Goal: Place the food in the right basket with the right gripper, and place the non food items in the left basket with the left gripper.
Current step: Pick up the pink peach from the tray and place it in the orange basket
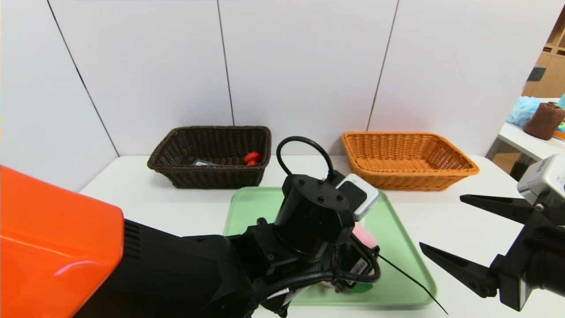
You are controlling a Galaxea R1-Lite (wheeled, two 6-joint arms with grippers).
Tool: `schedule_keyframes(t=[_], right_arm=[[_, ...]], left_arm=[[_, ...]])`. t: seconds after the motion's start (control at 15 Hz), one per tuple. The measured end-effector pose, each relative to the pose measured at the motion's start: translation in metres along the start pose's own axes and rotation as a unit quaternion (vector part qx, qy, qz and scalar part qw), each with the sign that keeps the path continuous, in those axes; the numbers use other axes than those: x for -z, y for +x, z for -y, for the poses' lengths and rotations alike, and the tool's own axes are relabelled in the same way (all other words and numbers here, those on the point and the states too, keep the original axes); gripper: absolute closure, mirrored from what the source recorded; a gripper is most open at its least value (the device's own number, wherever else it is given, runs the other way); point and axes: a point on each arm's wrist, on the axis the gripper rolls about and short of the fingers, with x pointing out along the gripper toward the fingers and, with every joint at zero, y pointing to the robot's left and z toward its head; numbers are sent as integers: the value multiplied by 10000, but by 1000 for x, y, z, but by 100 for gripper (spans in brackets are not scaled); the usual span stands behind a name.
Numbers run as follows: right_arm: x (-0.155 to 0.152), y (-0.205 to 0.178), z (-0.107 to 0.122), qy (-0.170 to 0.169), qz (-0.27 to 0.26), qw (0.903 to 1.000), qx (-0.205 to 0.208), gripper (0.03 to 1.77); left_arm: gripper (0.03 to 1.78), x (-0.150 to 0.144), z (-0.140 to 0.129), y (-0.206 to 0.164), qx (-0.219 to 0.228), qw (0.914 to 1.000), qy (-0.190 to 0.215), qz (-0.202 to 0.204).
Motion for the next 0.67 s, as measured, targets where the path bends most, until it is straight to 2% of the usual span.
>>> schedule_keyframes(t=[0.4,0.67], right_arm=[[0,0,0,-2,-11,10000,3,11],[-1,1,0,10,7,10000,5,11]], left_arm=[[25,-5,-1,-6,-16,9999,-6,112],[19,-29,-9,-37,-205,9991,-11,368]])
